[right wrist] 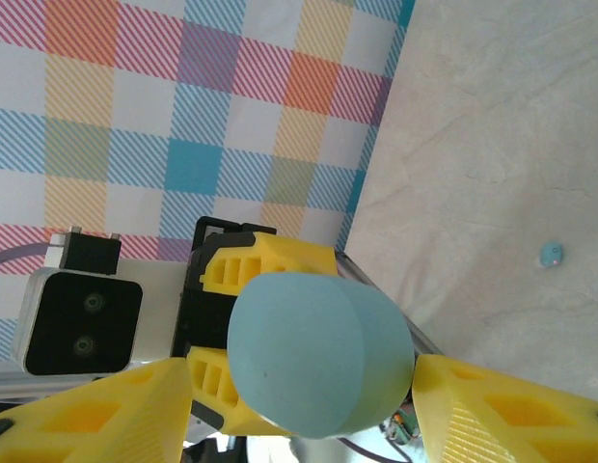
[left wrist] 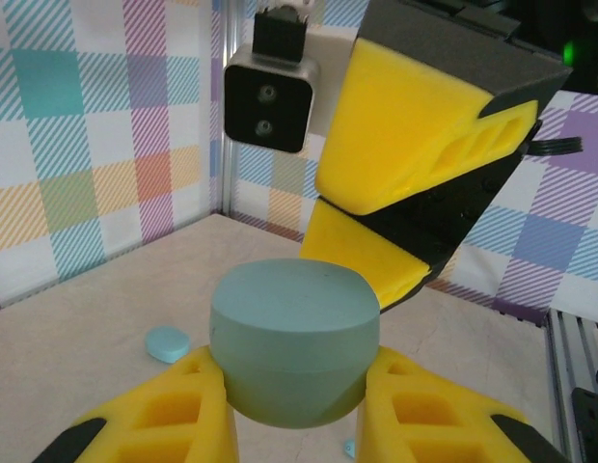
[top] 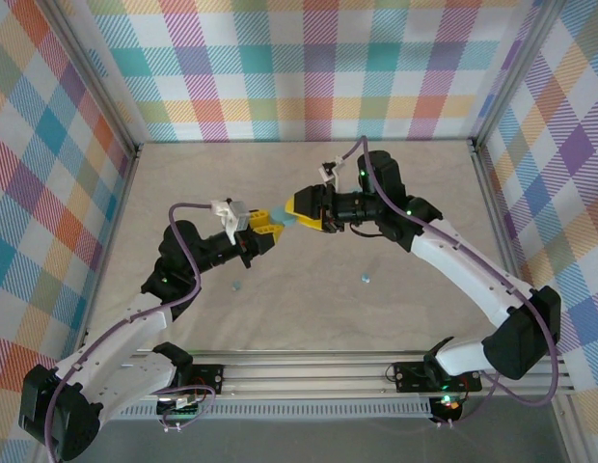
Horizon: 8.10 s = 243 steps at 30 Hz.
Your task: Insert the wireless bluetooth earbuds into the charging case
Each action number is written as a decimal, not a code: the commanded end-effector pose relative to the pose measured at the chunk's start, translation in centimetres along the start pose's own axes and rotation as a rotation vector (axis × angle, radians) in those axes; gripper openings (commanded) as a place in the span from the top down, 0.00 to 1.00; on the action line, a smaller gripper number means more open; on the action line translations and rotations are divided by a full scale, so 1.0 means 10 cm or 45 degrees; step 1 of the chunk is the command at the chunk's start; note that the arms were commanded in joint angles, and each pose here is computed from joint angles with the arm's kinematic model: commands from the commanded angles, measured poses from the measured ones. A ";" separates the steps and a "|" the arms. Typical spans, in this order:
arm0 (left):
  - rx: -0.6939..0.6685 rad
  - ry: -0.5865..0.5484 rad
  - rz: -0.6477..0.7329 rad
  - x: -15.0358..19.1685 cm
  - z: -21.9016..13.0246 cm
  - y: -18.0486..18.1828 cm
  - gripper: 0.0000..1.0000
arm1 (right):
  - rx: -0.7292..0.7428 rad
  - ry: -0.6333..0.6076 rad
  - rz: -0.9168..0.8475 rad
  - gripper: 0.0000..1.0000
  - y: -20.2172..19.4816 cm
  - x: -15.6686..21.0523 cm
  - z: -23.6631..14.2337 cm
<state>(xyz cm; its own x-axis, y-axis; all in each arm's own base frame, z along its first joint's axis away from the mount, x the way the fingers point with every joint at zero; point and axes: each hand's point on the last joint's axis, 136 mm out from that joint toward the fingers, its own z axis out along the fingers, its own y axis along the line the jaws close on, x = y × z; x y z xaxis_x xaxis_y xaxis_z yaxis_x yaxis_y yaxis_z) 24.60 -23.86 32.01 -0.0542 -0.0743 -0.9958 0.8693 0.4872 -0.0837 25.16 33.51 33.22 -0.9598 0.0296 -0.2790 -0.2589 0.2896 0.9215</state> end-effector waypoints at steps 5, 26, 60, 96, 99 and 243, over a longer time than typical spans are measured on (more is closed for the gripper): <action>0.051 -0.118 0.056 -0.34 0.02 -0.13 0.94 | -0.105 0.068 0.056 0.37 0.08 0.01 0.11; -0.012 0.013 0.037 -0.17 0.06 -0.02 0.75 | -0.188 0.128 0.103 0.80 0.09 0.04 0.18; -1.212 0.520 -0.398 0.55 -0.37 1.97 0.00 | 0.329 -0.014 0.120 0.86 -1.96 -1.44 1.07; -1.144 0.879 -0.846 1.71 0.09 2.51 0.00 | 0.757 -0.074 0.088 0.51 -3.11 -1.78 1.32; -1.085 0.874 -0.896 1.75 0.10 2.39 0.00 | 0.817 -0.103 0.043 0.51 -3.00 -1.82 1.19; -0.626 0.349 -0.634 1.11 0.68 0.97 0.84 | 0.459 -0.343 0.340 0.37 -1.41 -1.06 -0.28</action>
<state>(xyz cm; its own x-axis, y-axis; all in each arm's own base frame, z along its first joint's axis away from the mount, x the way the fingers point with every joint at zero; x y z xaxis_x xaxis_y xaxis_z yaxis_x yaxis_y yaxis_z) 36.59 -27.58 21.81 -0.5424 -0.3252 -0.7747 0.4295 0.6851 -0.5883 38.52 29.81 22.71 -0.9251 0.3691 -0.0891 0.1169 0.5002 0.8580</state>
